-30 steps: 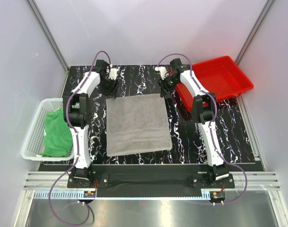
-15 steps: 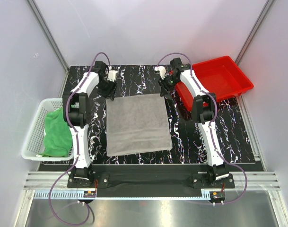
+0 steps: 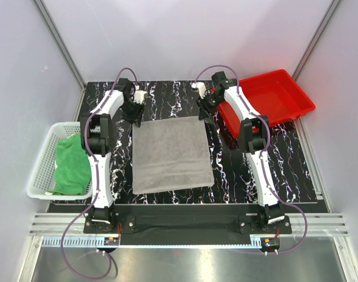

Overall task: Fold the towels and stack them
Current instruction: Fold the towel

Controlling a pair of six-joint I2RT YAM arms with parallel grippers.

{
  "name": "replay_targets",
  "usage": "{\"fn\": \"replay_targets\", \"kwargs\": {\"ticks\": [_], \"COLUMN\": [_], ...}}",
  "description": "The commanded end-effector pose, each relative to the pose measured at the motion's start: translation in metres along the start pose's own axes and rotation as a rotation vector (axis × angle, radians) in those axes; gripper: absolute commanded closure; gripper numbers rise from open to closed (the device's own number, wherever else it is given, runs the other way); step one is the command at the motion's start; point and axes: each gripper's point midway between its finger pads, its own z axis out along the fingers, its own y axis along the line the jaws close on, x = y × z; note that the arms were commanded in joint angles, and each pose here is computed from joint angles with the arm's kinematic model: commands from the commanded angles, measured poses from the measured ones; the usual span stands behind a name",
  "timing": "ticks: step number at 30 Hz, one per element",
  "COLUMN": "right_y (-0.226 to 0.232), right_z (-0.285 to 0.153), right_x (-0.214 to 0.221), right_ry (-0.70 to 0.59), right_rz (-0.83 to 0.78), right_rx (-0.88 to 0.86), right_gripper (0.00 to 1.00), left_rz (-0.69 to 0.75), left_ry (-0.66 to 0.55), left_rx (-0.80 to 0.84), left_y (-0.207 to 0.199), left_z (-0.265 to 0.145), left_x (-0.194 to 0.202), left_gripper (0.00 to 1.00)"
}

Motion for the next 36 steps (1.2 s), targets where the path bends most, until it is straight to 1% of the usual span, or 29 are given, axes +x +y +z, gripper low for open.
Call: {"fn": "replay_targets", "kwargs": {"ticks": [1, 2, 4, 5, 6, 8, 9, 10, 12, 15, 18, 19, 21, 23, 24, 25, 26, 27, 29, 30, 32, 33, 35, 36], "right_y": [0.0, 0.002, 0.001, -0.001, 0.0, -0.002, -0.002, -0.003, -0.004, -0.007, -0.017, -0.022, -0.03, -0.034, -0.036, -0.036, -0.037, -0.034, -0.034, -0.029, -0.025, -0.017, -0.008, 0.004], "right_z": [-0.003, -0.002, -0.001, -0.002, -0.002, -0.003, -0.001, -0.002, 0.0, 0.0, -0.001, -0.007, -0.016, -0.039, -0.048, -0.069, -0.076, -0.099, -0.12, -0.141, -0.161, -0.182, -0.197, -0.222], "right_x": [-0.01, -0.011, -0.012, -0.013, -0.014, -0.02, -0.017, -0.019, -0.017, -0.016, -0.015, -0.024, -0.029, -0.047, -0.056, -0.078, -0.083, -0.105, -0.118, -0.132, -0.142, -0.155, -0.16, -0.173], "right_ry": [-0.013, -0.011, -0.012, -0.017, -0.02, -0.042, -0.038, -0.045, -0.04, -0.038, -0.037, -0.063, -0.072, -0.111, -0.132, -0.187, -0.2, -0.256, -0.287, -0.324, -0.349, -0.388, -0.413, -0.463], "right_rz": [-0.045, -0.051, -0.056, -0.064, -0.068, -0.087, -0.085, -0.094, -0.094, -0.096, -0.098, -0.114, -0.101, -0.104, -0.118, -0.158, -0.163, -0.208, -0.222, -0.245, -0.251, -0.273, -0.272, -0.296], "right_rx": [0.002, 0.002, 0.008, 0.013, 0.012, 0.022, 0.019, 0.025, 0.027, 0.041, 0.092, 0.124, 0.178, 0.237, 0.262, 0.308, 0.337, 0.385, 0.442, 0.476, 0.519, 0.553, 0.572, 0.603], "right_gripper": [0.59, 0.61, 0.69, 0.73, 0.81, 0.89, 0.92, 0.96, 1.0, 1.0, 1.0, 1.0, 1.0, 1.0, 1.0, 1.0, 1.0, 1.0, 1.0, 1.0, 1.0, 1.0, 1.0, 1.0], "left_rz": [0.02, 0.017, 0.009, 0.008, 0.009, 0.012, 0.011, 0.012, 0.009, 0.006, -0.006, -0.008, -0.014, -0.016, -0.012, -0.017, -0.012, -0.011, 0.001, 0.009, 0.025, 0.037, 0.057, 0.076], "left_ry": [-0.046, -0.047, -0.046, -0.049, -0.046, -0.035, -0.031, -0.024, -0.02, -0.029, -0.04, -0.053, -0.079, -0.117, -0.166, -0.196, -0.227, -0.291, -0.364, -0.418, -0.47, -0.515, -0.543, -0.575], "left_rx": [0.013, 0.015, 0.012, 0.016, 0.015, 0.02, 0.019, 0.022, 0.023, 0.013, -0.025, -0.041, -0.1, -0.144, -0.164, -0.177, -0.187, -0.213, -0.236, -0.25, -0.258, -0.269, -0.275, -0.288], "left_y": [0.001, 0.001, 0.002, 0.002, 0.002, 0.001, 0.002, 0.002, 0.003, 0.007, 0.016, 0.018, 0.025, 0.03, 0.029, 0.029, 0.027, 0.026, 0.022, 0.016, 0.009, 0.002, -0.007, -0.014], "left_z": [-0.012, -0.012, -0.012, -0.012, -0.012, -0.013, -0.014, -0.014, -0.015, -0.019, -0.023, -0.028, -0.04, -0.056, -0.073, -0.085, -0.097, -0.121, -0.148, -0.173, -0.196, -0.219, -0.238, -0.257], "left_x": [-0.015, -0.015, -0.015, -0.016, -0.015, -0.013, -0.011, -0.01, -0.007, -0.008, -0.01, -0.013, -0.02, -0.03, -0.041, -0.047, -0.053, -0.064, -0.076, -0.082, -0.087, -0.089, -0.089, -0.088], "left_gripper": [0.57, 0.57, 0.58, 0.6, 0.62, 0.7, 0.83, 0.9, 1.0, 1.0, 1.0, 1.0, 1.0, 1.0, 1.0, 1.0, 1.0, 1.0, 1.0, 1.0, 1.0, 1.0, 1.0, 1.0]}}
